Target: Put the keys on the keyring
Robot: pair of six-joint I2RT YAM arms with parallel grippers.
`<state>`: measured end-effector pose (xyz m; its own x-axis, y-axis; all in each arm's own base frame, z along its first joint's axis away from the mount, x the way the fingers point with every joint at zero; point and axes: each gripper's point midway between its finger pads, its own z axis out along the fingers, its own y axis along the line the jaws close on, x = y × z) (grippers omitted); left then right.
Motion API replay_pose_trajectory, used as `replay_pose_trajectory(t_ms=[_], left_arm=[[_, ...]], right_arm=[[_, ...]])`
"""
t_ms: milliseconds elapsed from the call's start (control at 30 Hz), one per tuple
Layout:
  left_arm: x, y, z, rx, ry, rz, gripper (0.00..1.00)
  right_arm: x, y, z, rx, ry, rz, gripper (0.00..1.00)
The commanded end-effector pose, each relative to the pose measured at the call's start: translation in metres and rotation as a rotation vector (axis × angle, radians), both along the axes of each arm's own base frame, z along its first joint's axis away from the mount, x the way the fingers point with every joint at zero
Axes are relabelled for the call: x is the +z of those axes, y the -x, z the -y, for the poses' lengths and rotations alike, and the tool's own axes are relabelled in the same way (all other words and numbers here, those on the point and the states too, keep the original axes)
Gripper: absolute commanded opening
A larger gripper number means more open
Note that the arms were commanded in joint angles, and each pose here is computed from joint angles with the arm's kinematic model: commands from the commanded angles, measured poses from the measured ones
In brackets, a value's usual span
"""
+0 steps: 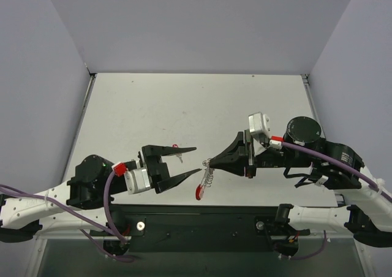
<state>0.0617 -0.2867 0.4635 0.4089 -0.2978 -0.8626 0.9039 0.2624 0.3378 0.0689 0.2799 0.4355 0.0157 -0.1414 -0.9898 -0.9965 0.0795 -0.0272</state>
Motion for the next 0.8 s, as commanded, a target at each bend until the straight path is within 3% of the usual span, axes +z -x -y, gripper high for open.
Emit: replay_pose_trajectory(t_ms=[0, 400, 533, 600, 767], left_arm=[[0.007, -0.001, -0.004, 0.009, 0.004, -0.041, 0.58], [0.004, 0.000, 0.005, -0.022, -0.091, -0.082, 0.44], [0.005, -0.001, 0.012, -0.046, -0.102, -0.112, 0.45], [0.011, -0.003, 0.012, -0.069, -0.083, -0.157, 0.52], [0.045, -0.005, 0.004, -0.192, 0.050, -0.203, 0.58]], right_arm=[[0.008, -0.005, -0.007, -0.002, -0.043, 0.016, 0.00], [0.015, 0.001, -0.005, 0.044, -0.063, 0.021, 0.00], [0.024, 0.007, 0.000, 0.057, -0.092, 0.030, 0.00], [0.028, 0.008, 0.003, 0.054, -0.106, 0.036, 0.00], [0.049, 0.009, 0.024, 0.004, -0.210, 0.091, 0.00]])
